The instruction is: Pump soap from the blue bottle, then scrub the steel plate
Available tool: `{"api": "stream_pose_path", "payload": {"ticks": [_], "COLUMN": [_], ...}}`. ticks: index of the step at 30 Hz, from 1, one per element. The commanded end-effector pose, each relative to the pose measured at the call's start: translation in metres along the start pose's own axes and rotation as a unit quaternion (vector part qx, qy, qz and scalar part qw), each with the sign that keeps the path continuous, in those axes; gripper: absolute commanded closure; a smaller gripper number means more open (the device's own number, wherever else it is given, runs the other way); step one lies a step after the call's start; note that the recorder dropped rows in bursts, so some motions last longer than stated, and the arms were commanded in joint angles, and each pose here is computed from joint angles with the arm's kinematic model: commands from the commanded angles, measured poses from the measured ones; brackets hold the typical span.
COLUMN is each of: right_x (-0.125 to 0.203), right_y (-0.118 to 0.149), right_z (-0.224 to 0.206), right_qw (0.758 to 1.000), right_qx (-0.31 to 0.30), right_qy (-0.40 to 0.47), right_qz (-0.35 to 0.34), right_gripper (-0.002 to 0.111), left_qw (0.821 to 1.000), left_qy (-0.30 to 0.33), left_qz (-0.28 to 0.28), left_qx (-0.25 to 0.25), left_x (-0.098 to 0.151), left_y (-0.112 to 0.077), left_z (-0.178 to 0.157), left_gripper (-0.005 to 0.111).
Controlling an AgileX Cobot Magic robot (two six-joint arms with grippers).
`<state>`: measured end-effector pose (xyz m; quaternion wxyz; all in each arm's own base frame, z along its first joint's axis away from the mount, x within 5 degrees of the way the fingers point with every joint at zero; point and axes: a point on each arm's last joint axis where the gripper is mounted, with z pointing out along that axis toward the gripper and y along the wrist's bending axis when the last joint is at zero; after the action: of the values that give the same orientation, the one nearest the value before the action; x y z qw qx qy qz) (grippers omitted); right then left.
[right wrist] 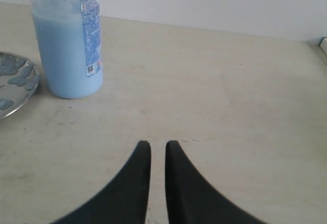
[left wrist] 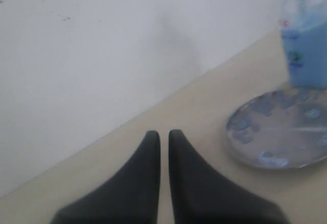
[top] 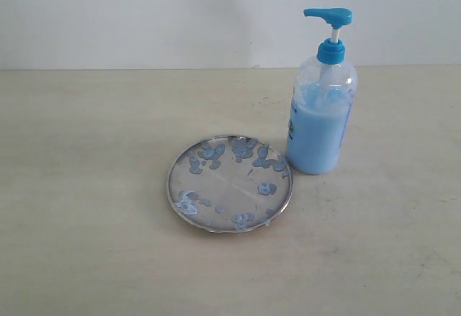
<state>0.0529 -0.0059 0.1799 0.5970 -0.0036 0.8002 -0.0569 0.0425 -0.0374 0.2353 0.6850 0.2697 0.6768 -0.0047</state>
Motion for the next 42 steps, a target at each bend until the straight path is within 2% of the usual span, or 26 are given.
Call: {"api": "stream_pose_path", "payload": {"ticks": [1, 6, 9, 12, 16, 18, 20, 22, 24, 28, 42], "right_x": [0.0, 0.0, 0.0, 0.0, 0.0, 0.0, 0.0, 0.0, 0.0, 0.0, 0.0], "right_y": [0.0, 0.0, 0.0, 0.0, 0.0, 0.0, 0.0, 0.0, 0.0, 0.0, 0.0], "right_z": [0.0, 0.0, 0.0, 0.0, 0.0, 0.0, 0.0, 0.0, 0.0, 0.0, 0.0], "right_qw": [1.0, 1.0, 1.0, 1.0, 1.0, 1.0, 1.0, 1.0, 1.0, 1.0, 1.0], "right_qx": [0.001, 0.001, 0.001, 0.001, 0.001, 0.001, 0.001, 0.001, 0.001, 0.001, 0.001], "right_qy": [-0.004, -0.004, -0.004, -0.004, -0.004, -0.004, -0.004, -0.004, -0.004, -0.004, -0.004], "right_qz": [0.003, 0.003, 0.003, 0.003, 0.003, 0.003, 0.003, 0.003, 0.003, 0.003, 0.003], "right_gripper": [0.107, 0.107, 0.107, 0.107, 0.107, 0.107, 0.107, 0.107, 0.107, 0.107, 0.107], "left_qw": [0.997, 0.997, 0.999, 0.998, 0.989, 0.98, 0.957, 0.935, 0.917, 0.912, 0.914], "left_qy": [-0.027, -0.024, -0.029, -0.049, -0.039, -0.017, 0.004, 0.043, 0.081, 0.162, 0.161], "left_qz": [-0.048, -0.043, -0.032, -0.019, -0.042, -0.105, -0.222, -0.29, -0.336, -0.335, -0.334], "left_qx": [0.053, 0.051, 0.026, -0.039, -0.133, -0.168, -0.185, -0.2, -0.2, -0.173, -0.167], "left_x": [-0.004, -0.003, -0.004, -0.008, -0.006, 0.001, 0.011, 0.025, 0.039, 0.07, 0.069], "left_y": [-0.01, -0.01, -0.005, 0.007, 0.024, 0.029, 0.03, 0.028, 0.022, 0.008, 0.007], "left_z": [-0.002, -0.002, -0.001, -0.002, -0.005, -0.006, -0.006, -0.006, -0.004, -0.001, 0.0], "left_gripper": [0.102, 0.102, 0.102, 0.102, 0.102, 0.102, 0.102, 0.102, 0.102, 0.102, 0.102]}}
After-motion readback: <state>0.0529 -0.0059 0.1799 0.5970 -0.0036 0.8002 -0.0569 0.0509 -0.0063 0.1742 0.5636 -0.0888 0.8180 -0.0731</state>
